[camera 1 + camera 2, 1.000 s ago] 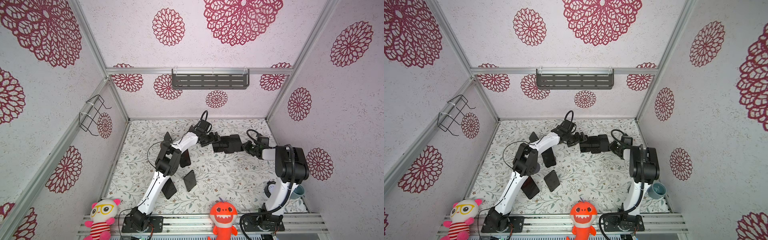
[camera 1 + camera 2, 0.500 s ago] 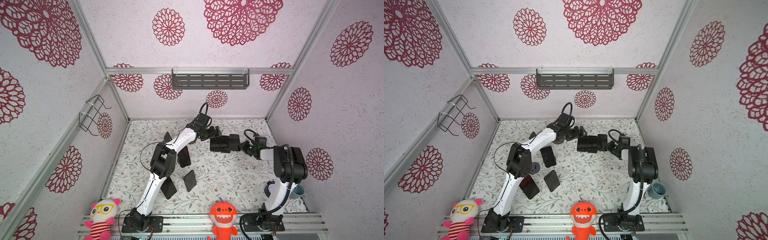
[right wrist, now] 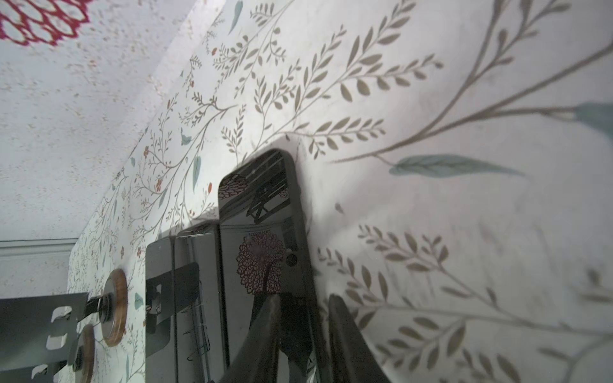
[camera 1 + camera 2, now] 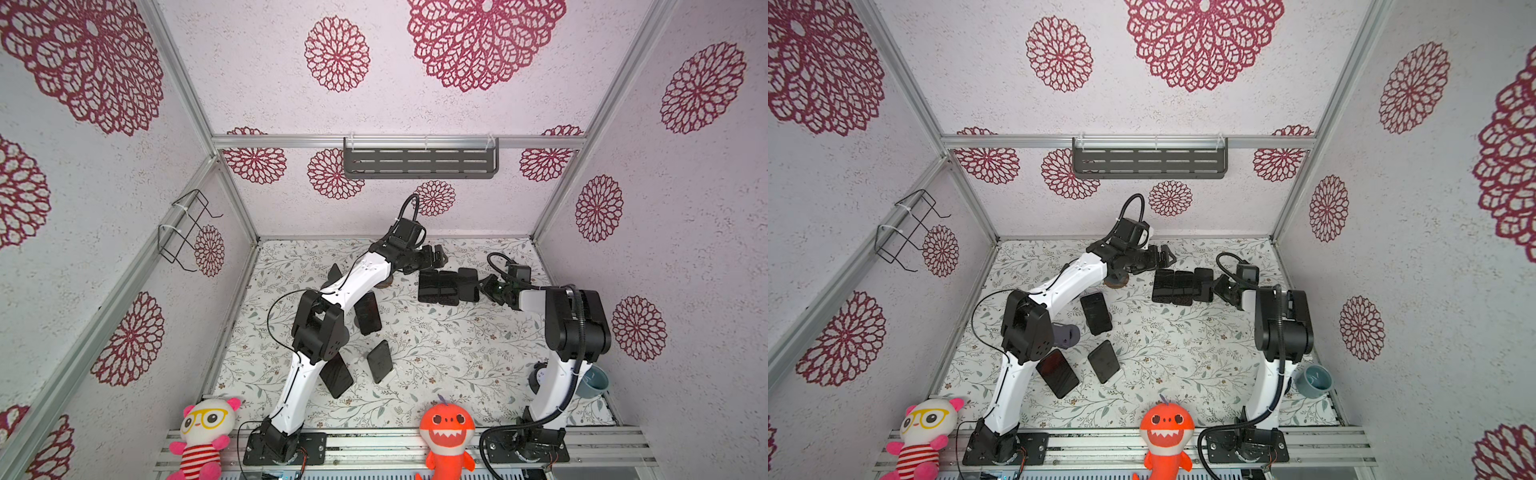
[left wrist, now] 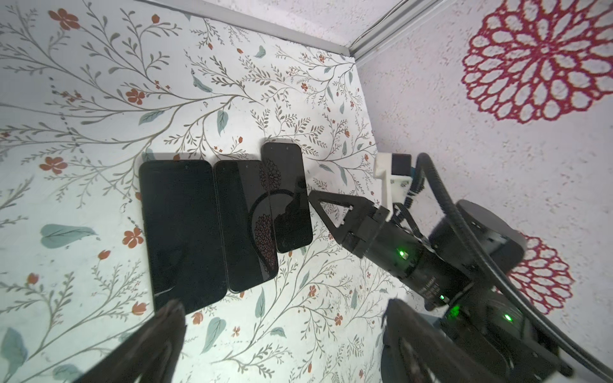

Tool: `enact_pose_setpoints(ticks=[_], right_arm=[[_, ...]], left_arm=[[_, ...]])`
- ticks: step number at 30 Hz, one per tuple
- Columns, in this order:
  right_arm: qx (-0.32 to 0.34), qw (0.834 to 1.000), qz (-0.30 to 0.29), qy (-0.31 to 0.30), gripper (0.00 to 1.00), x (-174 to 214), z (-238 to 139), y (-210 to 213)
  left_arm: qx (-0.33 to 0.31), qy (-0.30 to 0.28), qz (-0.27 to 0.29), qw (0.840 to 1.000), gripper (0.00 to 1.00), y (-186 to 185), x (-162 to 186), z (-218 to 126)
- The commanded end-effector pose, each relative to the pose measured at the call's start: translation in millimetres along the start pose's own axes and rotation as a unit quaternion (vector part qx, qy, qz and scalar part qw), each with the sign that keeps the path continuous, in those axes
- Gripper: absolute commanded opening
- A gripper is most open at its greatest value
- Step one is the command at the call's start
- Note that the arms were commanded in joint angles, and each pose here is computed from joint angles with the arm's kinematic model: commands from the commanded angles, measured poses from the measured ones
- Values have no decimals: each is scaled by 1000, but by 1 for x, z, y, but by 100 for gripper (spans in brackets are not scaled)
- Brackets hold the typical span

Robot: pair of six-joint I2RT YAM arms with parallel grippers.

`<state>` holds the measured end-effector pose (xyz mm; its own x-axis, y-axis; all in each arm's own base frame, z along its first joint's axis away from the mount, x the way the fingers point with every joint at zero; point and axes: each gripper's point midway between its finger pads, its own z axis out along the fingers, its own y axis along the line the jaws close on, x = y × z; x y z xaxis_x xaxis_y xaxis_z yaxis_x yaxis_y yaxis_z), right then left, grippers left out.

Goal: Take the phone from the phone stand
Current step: 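Open the left gripper and draw it back toward the nearer stands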

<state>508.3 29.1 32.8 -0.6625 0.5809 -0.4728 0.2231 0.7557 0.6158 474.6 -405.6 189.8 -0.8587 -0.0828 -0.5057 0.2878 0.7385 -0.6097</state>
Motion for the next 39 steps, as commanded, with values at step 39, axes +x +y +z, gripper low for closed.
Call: enact_pose_setpoints(ticks=[39], right_arm=[[-14,997,-68,21,62,-15,-18,45]], left_arm=[[-110,-46,113,986,89,94,36,-243]])
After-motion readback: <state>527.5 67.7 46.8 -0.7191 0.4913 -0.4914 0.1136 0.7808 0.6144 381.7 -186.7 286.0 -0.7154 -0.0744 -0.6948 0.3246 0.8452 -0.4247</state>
